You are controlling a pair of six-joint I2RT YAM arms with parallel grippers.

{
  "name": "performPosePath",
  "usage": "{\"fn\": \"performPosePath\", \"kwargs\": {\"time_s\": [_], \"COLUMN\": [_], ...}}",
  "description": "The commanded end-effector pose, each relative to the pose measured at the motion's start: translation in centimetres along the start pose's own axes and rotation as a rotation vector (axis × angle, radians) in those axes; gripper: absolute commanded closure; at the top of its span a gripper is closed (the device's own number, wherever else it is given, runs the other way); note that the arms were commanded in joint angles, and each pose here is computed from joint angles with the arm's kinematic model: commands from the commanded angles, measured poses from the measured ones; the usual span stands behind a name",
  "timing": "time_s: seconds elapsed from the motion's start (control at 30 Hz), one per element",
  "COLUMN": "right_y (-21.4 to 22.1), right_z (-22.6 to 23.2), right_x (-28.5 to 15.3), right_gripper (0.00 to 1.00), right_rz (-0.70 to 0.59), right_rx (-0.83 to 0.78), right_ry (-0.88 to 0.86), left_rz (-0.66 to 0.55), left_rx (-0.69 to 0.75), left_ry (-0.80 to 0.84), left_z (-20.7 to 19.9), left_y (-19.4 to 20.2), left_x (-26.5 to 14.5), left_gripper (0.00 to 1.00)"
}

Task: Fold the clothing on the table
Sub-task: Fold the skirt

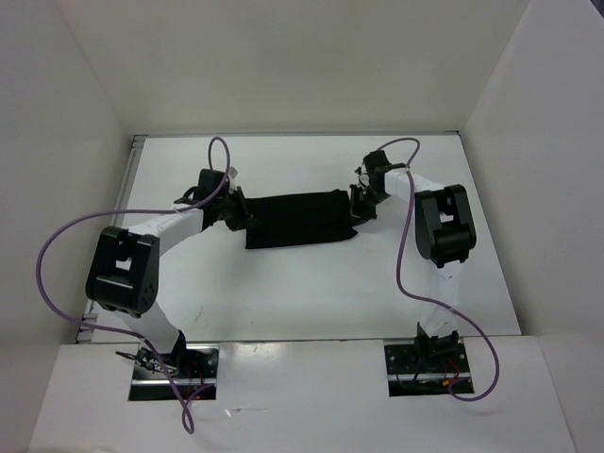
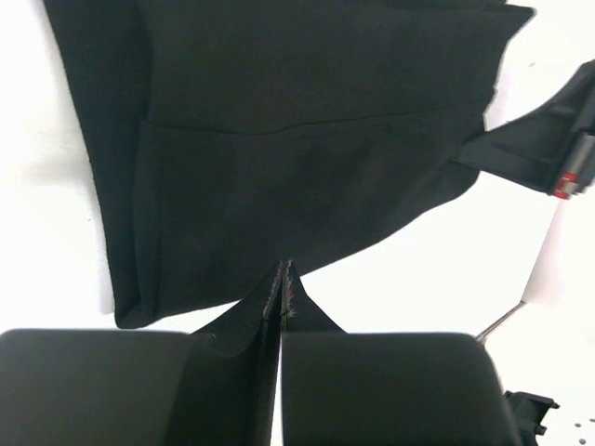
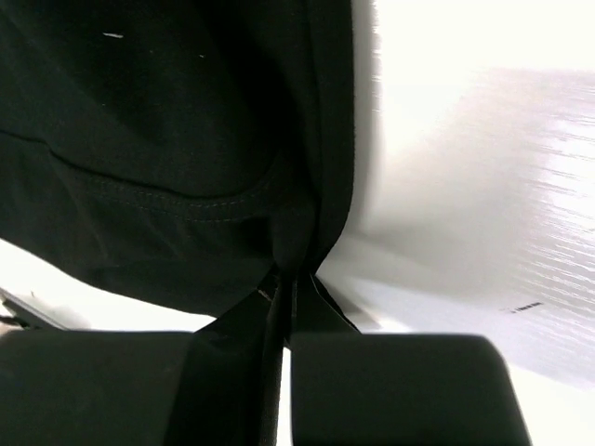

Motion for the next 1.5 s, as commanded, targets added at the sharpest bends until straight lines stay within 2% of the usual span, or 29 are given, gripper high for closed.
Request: {"fn": "performPosePath", "kwargs": {"time_s": [0.0, 0.23, 0.6, 0.77, 0.93, 1.2, 1.47], "right_y": [-0.8, 0.1, 1.0, 1.5, 1.3, 1.7, 2.1], "right_z": [-0.5, -3.4, -4.0, -3.3, -1.6, 3.2, 9.3], "right_x": [-0.4, -2.5, -4.7, -5.6, -7.1, -9.3, -9.2], "right_gripper": [0.99, 0.99, 0.99, 0.99, 0.99, 0.99, 0.99], "right_rz": [-0.073, -0.113, -0.164, -0.177, -0.206, -0.263, -0.289], "right_rx": [-0.003, 0.102, 0.148, 0.144, 0.123, 0.050, -0.047], "right_ry": [0.066, 0.160, 0.256, 0.245, 0.229, 0.186, 0.142], "left_rz": [-0.055, -0.077, 0.022, 0.025, -0.003, 0.022, 0.017], "left_rx": [0.017, 0.078, 0.105, 0.092, 0.076, 0.077, 0.069], "left_ry": [0.041, 0.108, 0.121, 0.017, -0.077, -0.086, -0.083], "left_z": [-1.4, -4.5, -6.4, -4.6, -3.3, -2.7, -2.7], "left_y": [-1.2, -1.7, 1.0, 1.5, 1.4, 2.3, 2.6], "left_x": [-1.4, -1.2, 3.7, 6.2, 6.6, 7.6, 7.2], "left_gripper": [0.99, 0.99, 0.99, 1.00, 1.00, 1.00, 1.00]}}
Point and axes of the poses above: each gripper's point midway between its finger pads, its own x axis out along the fingers, its own z axis along the line the jaws close on, y = z × x, the point moved 6 cm from there along -x, back along the fingers, and after that the axes turned 11 degrees about x, right-handed, at the moved point
